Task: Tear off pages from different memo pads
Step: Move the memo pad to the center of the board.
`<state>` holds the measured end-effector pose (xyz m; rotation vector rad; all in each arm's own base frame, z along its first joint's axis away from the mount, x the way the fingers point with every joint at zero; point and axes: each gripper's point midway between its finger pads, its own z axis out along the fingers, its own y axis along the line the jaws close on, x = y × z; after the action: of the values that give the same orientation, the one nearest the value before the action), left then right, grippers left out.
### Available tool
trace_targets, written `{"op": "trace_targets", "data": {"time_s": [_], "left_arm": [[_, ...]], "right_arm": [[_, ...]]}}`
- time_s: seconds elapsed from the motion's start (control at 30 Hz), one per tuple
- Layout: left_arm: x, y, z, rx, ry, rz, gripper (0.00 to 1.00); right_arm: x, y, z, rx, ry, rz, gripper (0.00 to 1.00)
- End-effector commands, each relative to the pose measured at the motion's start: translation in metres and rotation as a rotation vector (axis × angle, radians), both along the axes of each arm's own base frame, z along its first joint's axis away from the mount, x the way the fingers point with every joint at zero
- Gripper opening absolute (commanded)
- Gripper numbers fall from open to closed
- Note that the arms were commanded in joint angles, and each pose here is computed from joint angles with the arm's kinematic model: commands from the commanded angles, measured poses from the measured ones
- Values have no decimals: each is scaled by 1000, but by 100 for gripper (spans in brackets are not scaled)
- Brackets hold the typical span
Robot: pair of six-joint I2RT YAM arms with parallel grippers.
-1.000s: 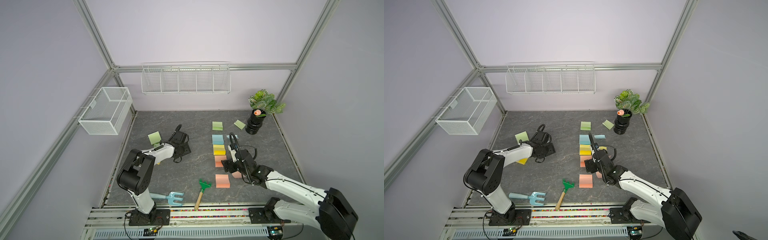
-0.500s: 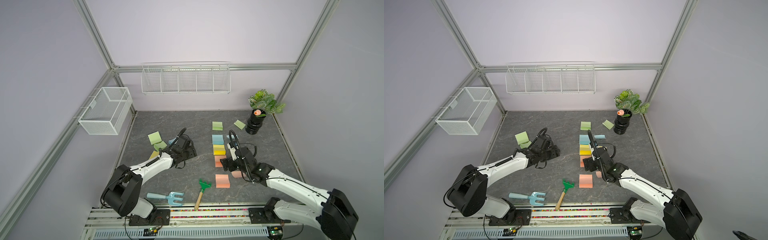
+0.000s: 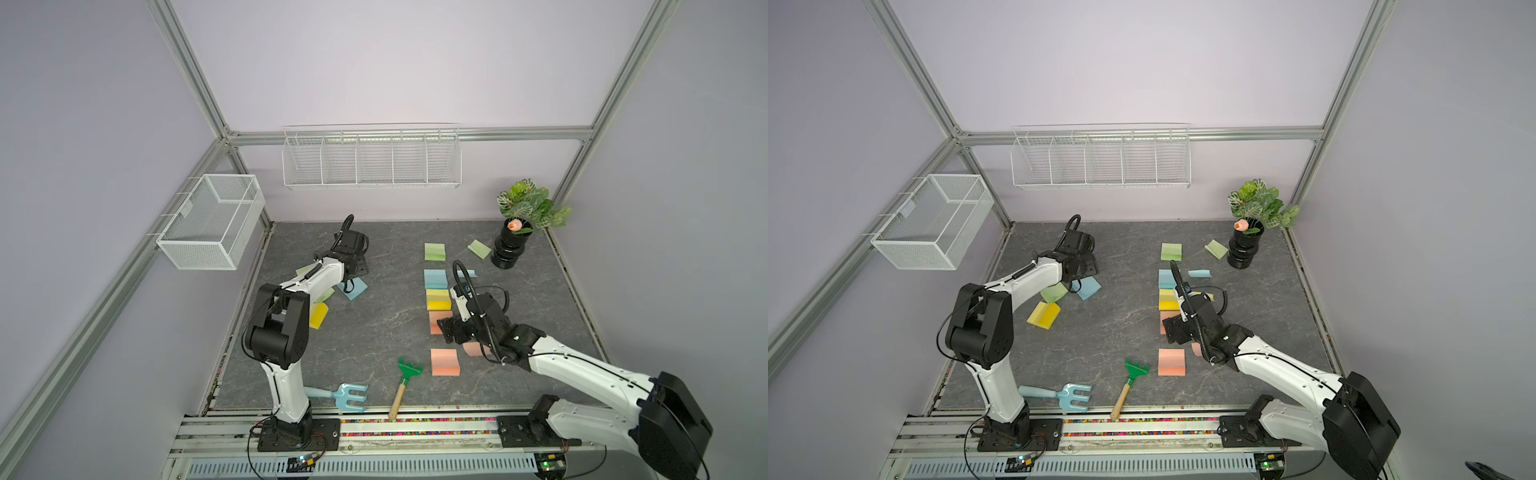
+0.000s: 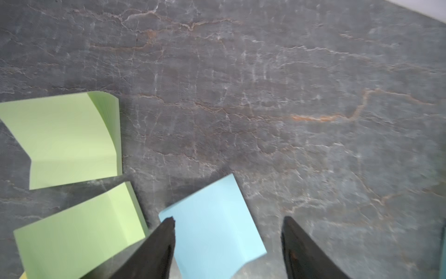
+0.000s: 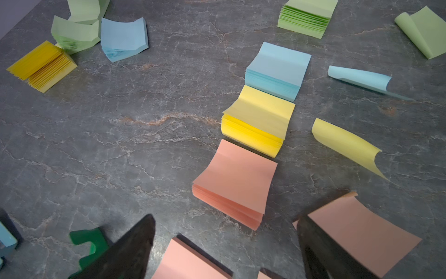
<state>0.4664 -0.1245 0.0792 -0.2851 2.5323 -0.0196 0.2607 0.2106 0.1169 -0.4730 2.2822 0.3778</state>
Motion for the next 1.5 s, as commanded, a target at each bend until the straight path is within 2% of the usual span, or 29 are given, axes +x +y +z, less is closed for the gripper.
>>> {"op": "trace_targets", "data": {"time_s": [0.0,0.4,0.53,0.77,0.87,1.0,1.17,1.47], "left_arm": [[-4,15,-20,30,105,-40,66],[18,-2,-45,22,167,-173,67],[8,-1,-56,13,223,-152,65],[-25,-1,-56,-79,217,-67,56],[-43,0,-59,-60,226,-27,54],[-72,-12,-62,-93,223,-8,54],[-103,-36,-65,-211,218,14,55],[-142,-95,-33,-418,131,-22,62]], "right_arm": [[-3,1,-7,-15,-4,23,92],[-11,6,4,40,0,51,89],[-11,4,7,41,-10,48,89],[-11,3,10,47,-18,47,89],[-12,4,10,50,-15,49,89],[-12,4,9,50,-13,48,89],[-13,5,8,53,-7,51,89],[-12,1,2,28,0,38,89]]}}
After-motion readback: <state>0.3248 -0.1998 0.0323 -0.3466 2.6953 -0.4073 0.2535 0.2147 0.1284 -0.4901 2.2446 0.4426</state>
